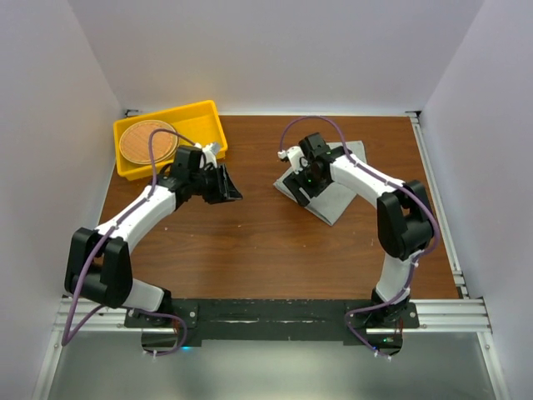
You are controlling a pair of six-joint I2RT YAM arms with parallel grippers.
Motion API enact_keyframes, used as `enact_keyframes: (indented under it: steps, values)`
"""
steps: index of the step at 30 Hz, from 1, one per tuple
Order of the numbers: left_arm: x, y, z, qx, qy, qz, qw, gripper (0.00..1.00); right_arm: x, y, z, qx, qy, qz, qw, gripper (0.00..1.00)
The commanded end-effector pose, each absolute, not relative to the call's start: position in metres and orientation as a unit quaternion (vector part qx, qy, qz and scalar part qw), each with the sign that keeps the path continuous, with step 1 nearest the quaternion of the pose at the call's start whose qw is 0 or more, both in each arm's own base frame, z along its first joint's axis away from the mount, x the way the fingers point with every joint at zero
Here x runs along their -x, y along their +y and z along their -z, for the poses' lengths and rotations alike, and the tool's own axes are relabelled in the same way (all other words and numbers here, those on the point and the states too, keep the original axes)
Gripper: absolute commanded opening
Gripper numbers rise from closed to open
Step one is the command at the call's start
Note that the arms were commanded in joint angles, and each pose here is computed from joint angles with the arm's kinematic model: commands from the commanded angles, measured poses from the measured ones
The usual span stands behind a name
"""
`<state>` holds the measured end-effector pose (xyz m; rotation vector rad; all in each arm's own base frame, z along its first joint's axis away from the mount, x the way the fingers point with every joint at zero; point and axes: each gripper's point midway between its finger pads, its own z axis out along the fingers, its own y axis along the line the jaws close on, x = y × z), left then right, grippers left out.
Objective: Fold the napkin, place the utensils inside, and roll it up
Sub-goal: Roll the napkin with the utensil
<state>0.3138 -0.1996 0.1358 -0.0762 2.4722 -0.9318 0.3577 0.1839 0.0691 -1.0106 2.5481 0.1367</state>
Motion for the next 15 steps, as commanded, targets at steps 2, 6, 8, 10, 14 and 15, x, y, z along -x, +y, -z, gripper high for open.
enact_keyframes:
  steps: [2, 6, 8, 10, 14, 15]
  values:
    - [-0.309, -0.200, -0.143, 0.002, 0.897, 0.361, 0.254, 0.40, -0.349, 0.203, -0.057, 0.402, 0.893, -0.108, 0.170, 0.76]
    - [-0.308, -0.198, -0.142, 0.002, 0.897, 0.361, 0.253, 0.40, -0.350, 0.199, -0.045, 0.394, 0.900, -0.105, 0.154, 0.77]
    - [-0.310, -0.195, -0.142, 0.003, 0.898, 0.360, 0.255, 0.40, -0.352, 0.197, -0.040, 0.392, 0.902, -0.098, 0.152, 0.77]
    - [-0.310, -0.193, -0.142, 0.004, 0.898, 0.359, 0.256, 0.40, -0.355, 0.195, -0.038, 0.391, 0.903, -0.091, 0.155, 0.77]
    - [-0.312, -0.187, -0.140, 0.009, 0.898, 0.358, 0.255, 0.40, -0.354, 0.191, -0.029, 0.389, 0.906, -0.079, 0.143, 0.77]
    - [-0.312, -0.186, -0.140, 0.009, 0.898, 0.359, 0.254, 0.40, -0.353, 0.189, -0.028, 0.388, 0.908, -0.076, 0.141, 0.75]
